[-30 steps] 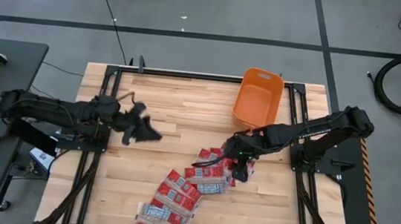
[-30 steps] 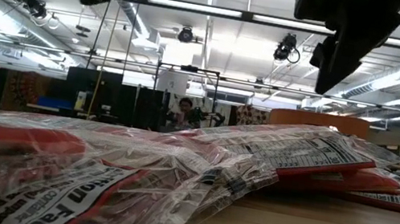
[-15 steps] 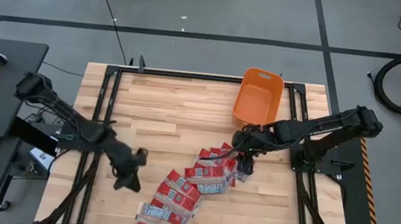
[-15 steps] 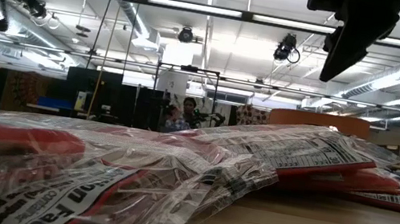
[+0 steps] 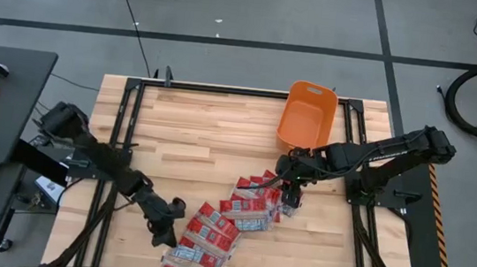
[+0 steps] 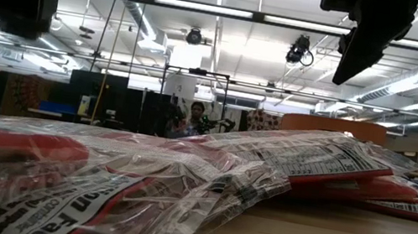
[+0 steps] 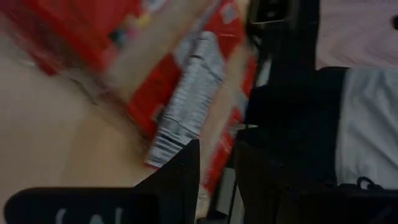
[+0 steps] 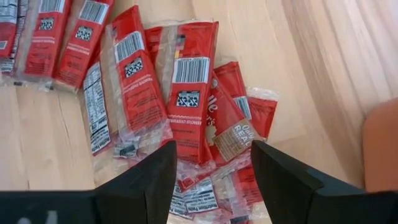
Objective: Sort popcorn bags into baskets
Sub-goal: Adjust the red popcorn bags on the table, then put the red popcorn bag into the orange bin
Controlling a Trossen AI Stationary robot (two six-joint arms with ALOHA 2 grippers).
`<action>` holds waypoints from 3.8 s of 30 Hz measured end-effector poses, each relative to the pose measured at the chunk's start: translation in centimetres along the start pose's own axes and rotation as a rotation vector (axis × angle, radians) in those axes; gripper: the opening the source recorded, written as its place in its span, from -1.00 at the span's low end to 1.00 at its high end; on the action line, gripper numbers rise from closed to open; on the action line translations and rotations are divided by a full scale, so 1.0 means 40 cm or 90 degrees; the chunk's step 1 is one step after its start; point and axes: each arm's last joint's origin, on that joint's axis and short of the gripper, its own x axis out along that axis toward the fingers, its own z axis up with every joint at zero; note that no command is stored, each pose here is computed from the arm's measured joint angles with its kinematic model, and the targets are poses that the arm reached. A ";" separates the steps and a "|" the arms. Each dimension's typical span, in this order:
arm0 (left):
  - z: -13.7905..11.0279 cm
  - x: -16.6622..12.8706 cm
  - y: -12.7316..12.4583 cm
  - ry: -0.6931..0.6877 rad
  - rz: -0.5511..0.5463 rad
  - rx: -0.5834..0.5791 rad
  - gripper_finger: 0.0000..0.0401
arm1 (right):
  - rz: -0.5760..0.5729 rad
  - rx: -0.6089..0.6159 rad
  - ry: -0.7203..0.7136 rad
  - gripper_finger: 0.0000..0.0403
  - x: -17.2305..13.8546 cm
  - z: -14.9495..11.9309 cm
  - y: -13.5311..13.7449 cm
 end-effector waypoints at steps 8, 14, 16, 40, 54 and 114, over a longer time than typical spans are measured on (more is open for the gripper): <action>0.007 0.083 -0.061 0.057 -0.031 0.113 -0.52 | 0.000 -0.009 0.010 0.05 0.000 -0.001 -0.006; 0.000 0.154 -0.108 0.117 0.059 0.253 -0.60 | 0.005 -0.006 0.013 0.05 0.001 0.004 -0.017; 0.000 0.168 -0.104 0.128 0.114 0.267 -0.62 | 0.003 -0.007 0.013 0.05 0.001 0.005 -0.020; 0.189 0.075 0.015 0.163 0.297 0.373 -0.64 | 0.076 0.082 0.047 0.05 -0.006 0.002 -0.015; 0.374 -0.035 0.129 0.040 0.364 0.307 -0.64 | 0.070 0.108 0.046 0.03 -0.008 -0.007 0.003; 0.307 -0.331 -0.158 -0.208 0.148 0.261 -0.64 | 0.045 0.072 0.123 -0.07 0.235 -0.057 -0.137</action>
